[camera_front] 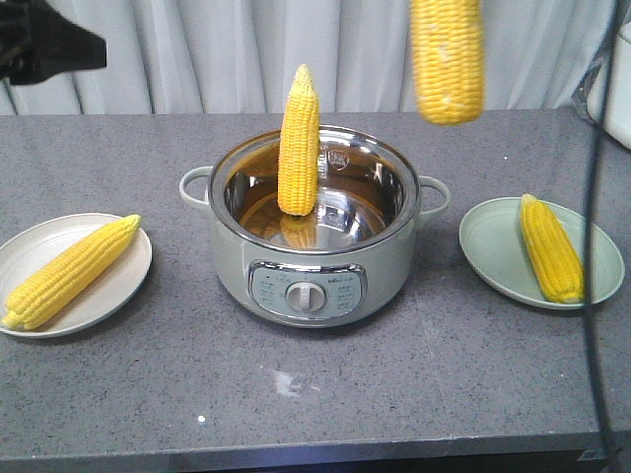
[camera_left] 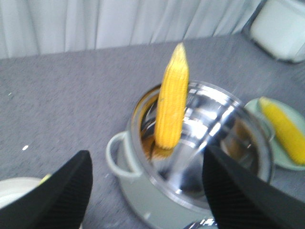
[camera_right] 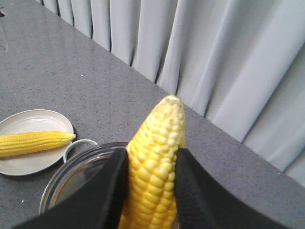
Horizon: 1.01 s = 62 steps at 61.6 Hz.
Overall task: Distribute corn equally
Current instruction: 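Grasp a remaining cob with the right gripper and lift it out, then move the left gripper to the last cob in the pot and grasp it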
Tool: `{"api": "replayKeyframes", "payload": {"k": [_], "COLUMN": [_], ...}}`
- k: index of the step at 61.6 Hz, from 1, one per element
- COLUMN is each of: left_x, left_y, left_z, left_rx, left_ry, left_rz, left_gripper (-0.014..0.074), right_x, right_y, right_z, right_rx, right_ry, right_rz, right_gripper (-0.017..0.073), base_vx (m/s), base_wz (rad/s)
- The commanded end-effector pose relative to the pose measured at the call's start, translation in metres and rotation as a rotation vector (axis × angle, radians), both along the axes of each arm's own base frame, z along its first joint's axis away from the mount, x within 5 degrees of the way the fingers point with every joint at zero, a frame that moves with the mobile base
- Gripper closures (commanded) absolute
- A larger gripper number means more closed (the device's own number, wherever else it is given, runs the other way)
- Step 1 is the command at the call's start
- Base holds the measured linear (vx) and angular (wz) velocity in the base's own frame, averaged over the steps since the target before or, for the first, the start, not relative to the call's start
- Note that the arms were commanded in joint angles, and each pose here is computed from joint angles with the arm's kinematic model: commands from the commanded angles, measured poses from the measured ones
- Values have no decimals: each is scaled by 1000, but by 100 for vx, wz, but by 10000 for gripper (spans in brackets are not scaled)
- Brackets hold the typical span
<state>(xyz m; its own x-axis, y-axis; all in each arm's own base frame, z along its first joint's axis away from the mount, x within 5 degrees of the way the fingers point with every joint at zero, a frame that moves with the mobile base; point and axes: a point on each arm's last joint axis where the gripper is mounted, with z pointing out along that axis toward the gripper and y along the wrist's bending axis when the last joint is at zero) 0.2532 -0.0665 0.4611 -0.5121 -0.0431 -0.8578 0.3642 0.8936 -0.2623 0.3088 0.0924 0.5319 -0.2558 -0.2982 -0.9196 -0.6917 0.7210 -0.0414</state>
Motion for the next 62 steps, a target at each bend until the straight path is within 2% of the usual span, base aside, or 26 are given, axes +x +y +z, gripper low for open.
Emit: {"api": "replayKeyframes", "payload": {"k": [1,6,9,19,21,31,37,40,45,50,54,62], "left_x": [-7,-4,0,24,30,59,77,88,108,126,141,166], "left_y": [-3,-8,-11,-26,-28,-40,-46,-48,-50,-53,-60,-72], "left_z": [27,33,33,23,21,29,45,52,55,50,42,18], "left_rx": [-141,-221,-250,-384,-424,-493,-482,-455,-376,-322,-310,-270], "left_ry": [-157,-195,-210,-194,-188,-216,-262,-298,-343,-348,-338,-312], "left_rz": [9,-27,-61,-169,-187,-294,-350,-367,-373,-389,-417,-411], "left_gripper": [113,113,113,111,111,76,55,48,47,47,47,47], "right_x": [-40,-54,-62,-79,-81,-86,-87,-87,-86,-86,-86,-85], "right_y": [-11,-17,-20,-28,-29,-31,-31,-31,-31,-33,-33,-35], "right_z": [35,41,44,49,50,51,50,50,50,50,50,49], "right_rx": [24,-4,-17,-62,-69,-84,-85,-86,-89,-99,-106,-119], "right_ry": [-112,-124,-130,-135,-134,-130,-127,-127,-128,-130,-131,-131], "right_rz": [-63,-106,-127,-178,-183,-192,-191,-191,-195,-205,-213,-225], "right_gripper": [564,564,564,564,564,564,564,564,564,564,564,564], "base_vx": [0,0,0,0,0,0,0,0,0,0,0,0], "base_wz": [0,0,0,0,0,0,0,0,0,0,0,0]}}
